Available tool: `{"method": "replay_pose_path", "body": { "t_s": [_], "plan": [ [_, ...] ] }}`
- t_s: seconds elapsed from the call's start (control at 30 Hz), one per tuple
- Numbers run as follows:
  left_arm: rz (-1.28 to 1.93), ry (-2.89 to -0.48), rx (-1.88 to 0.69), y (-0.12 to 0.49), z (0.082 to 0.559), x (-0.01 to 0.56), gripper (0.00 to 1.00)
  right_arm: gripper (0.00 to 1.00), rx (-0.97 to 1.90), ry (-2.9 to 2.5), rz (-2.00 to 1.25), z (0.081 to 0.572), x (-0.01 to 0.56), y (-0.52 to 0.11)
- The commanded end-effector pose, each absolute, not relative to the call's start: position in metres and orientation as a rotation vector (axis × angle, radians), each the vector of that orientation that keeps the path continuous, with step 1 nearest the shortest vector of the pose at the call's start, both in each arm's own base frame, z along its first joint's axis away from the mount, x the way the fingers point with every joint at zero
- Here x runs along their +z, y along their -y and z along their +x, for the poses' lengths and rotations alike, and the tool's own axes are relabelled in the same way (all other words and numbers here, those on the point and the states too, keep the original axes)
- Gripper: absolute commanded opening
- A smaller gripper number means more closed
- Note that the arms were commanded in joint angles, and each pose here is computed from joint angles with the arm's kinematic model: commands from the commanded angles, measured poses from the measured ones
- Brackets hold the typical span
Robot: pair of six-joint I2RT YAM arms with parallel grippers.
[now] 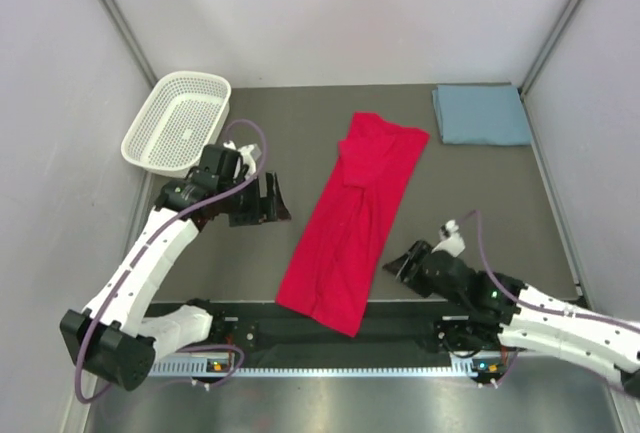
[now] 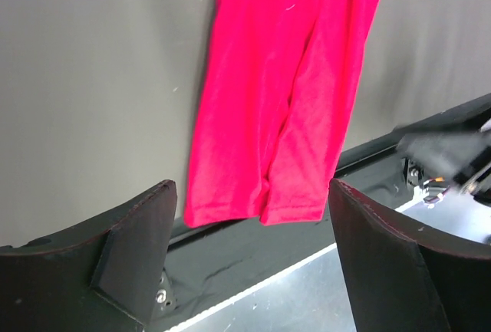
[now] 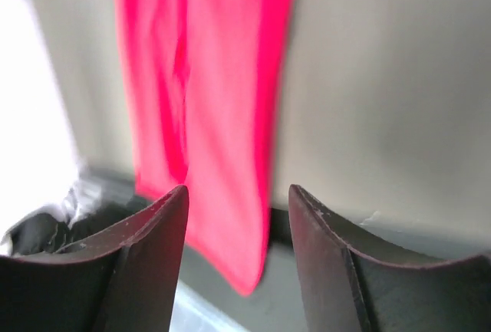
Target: Fold and stack the t-shirts
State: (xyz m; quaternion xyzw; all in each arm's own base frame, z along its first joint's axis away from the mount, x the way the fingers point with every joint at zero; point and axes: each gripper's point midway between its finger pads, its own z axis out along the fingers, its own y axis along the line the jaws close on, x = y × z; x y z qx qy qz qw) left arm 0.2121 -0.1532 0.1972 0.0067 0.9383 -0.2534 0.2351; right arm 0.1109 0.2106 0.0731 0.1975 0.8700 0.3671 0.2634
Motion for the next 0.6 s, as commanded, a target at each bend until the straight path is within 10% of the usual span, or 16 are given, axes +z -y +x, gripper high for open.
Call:
{"method": "replay_pose_path", "body": {
  "t_s": [0.0,0.57],
  "plan": [
    [0.073,-2.472,-0.777,0.174,0.239,0.215,0.85,0.56,0.729,-2.314,0.407,0.154,0.090,-0.171],
    [0.268,-2.104,-0.746,0.247,0.426,0.236,0.90,0.64,0.396,-2.451,0.285,0.386,0.115,-0.113]
  ]
}}
